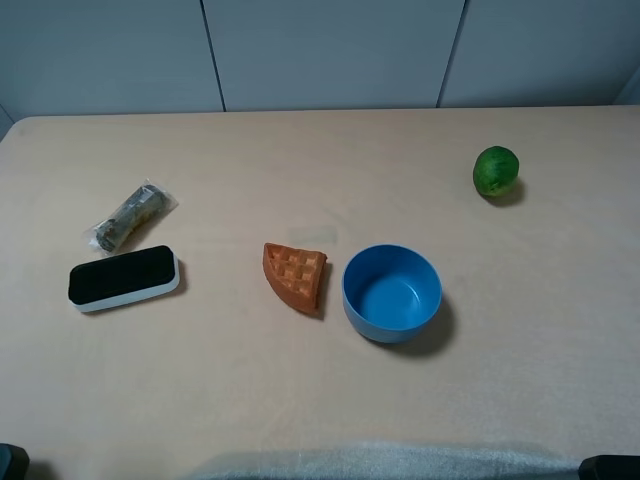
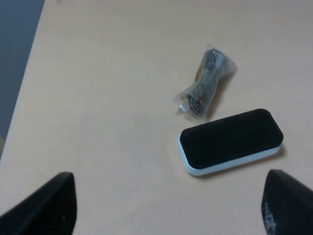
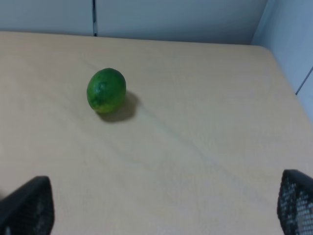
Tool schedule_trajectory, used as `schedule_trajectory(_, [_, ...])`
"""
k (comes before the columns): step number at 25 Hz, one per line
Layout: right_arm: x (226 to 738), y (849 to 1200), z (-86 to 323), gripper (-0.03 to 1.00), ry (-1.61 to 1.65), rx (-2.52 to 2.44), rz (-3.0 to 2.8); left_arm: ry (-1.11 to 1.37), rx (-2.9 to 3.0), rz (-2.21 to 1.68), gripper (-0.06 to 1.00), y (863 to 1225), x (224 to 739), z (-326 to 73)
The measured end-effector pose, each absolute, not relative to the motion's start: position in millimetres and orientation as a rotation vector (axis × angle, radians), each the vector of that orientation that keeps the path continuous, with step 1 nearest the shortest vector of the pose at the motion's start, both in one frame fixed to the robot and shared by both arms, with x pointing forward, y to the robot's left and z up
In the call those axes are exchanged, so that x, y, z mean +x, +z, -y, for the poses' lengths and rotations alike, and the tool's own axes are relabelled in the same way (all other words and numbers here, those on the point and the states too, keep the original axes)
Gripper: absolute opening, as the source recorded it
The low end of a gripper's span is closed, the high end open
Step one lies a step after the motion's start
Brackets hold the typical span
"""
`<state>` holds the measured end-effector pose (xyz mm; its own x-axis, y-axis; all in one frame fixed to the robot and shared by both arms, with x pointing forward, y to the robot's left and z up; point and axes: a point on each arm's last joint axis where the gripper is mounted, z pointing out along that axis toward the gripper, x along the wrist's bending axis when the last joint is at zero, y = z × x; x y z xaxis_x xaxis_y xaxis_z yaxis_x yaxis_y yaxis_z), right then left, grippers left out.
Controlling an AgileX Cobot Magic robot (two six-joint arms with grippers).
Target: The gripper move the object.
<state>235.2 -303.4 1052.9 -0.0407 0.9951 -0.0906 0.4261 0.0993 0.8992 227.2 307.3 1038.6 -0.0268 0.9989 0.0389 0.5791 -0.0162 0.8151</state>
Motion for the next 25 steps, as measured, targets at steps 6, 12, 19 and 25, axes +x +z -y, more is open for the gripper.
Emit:
schedule_trajectory(6, [235.2,1052.9,303.4,0.69,0.908,1.437,-1.586,0.902,1.655,-1.666,0.83,1038.7,227.3,-307.3])
schedule_trajectory(12, [235.2,1052.9,303.4,0.69,0.908,1.437,-1.586,0.905,1.654,-1.666,0.83,1038.7,227.3,-307.4])
schedule_trajectory(19, [235.2,1052.9,303.4,0.69,0.908,1.437,-1.586,0.905,1.653,-1.665,0.83,1038.8,227.4,-307.4])
schedule_trajectory(25, [235.2,1052.9,303.4,0.69,0.908,1.437,-1.586,0.905,1.653,-1.665,0.83,1038.8,227.4,-307.4])
